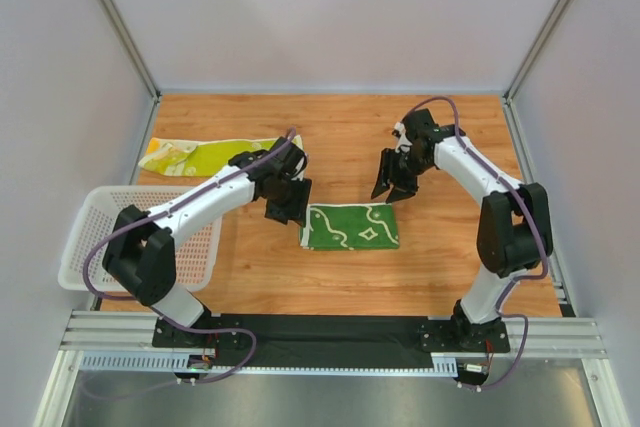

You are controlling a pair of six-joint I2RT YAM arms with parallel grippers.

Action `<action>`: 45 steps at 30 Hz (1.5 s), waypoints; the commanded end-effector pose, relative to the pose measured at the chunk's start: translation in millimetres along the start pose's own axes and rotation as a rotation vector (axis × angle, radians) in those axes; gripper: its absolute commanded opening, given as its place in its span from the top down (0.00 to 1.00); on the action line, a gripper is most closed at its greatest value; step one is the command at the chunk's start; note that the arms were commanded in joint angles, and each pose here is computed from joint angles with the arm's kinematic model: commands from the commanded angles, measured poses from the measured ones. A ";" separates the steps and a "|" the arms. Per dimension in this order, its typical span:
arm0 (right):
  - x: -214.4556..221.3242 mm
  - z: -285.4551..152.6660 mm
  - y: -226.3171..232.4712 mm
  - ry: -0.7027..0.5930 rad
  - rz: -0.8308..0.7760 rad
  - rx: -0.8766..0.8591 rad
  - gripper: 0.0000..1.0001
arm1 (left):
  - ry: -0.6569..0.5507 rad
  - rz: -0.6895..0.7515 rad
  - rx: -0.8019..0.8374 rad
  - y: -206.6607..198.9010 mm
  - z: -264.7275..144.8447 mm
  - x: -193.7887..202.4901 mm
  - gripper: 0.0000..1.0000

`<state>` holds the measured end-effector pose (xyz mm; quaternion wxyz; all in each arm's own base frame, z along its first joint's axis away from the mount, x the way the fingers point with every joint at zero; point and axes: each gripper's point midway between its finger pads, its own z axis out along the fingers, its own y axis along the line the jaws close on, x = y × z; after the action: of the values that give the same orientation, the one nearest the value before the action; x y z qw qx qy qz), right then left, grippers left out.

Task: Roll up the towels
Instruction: Fold the towel

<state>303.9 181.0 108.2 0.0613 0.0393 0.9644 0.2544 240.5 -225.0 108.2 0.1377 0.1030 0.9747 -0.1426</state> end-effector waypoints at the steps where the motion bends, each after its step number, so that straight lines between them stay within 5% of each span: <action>1: -8.2 12.9 -26.9 0.043 -0.014 0.146 0.52 | 0.085 -0.042 0.069 -17.3 8.1 19.4 0.43; 22: -5.7 55.8 -81.0 0.120 -0.013 0.328 0.53 | 0.284 -0.156 0.022 -10.7 87.0 56.1 0.46; 24: -6.5 56.1 -80.7 0.119 -0.011 0.325 0.53 | 0.294 -0.159 0.010 -7.5 91.2 60.9 0.48; 28: -2.9 58.2 -81.9 0.131 -0.008 0.324 0.54 | 0.324 -0.162 -0.048 6.0 101.7 71.4 0.77; 33: 7.6 56.7 -83.9 0.136 0.000 0.325 0.54 | 0.339 -0.141 -0.081 12.3 108.3 71.8 0.97; 45: -2.9 44.6 -76.8 0.097 -0.022 0.307 0.53 | 0.262 -0.168 -0.136 55.0 90.5 30.4 1.00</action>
<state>298.3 136.8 16.8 -0.0232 0.0353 0.9941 0.0997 224.8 -231.1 12.8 -0.0276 0.0250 0.9899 -0.1365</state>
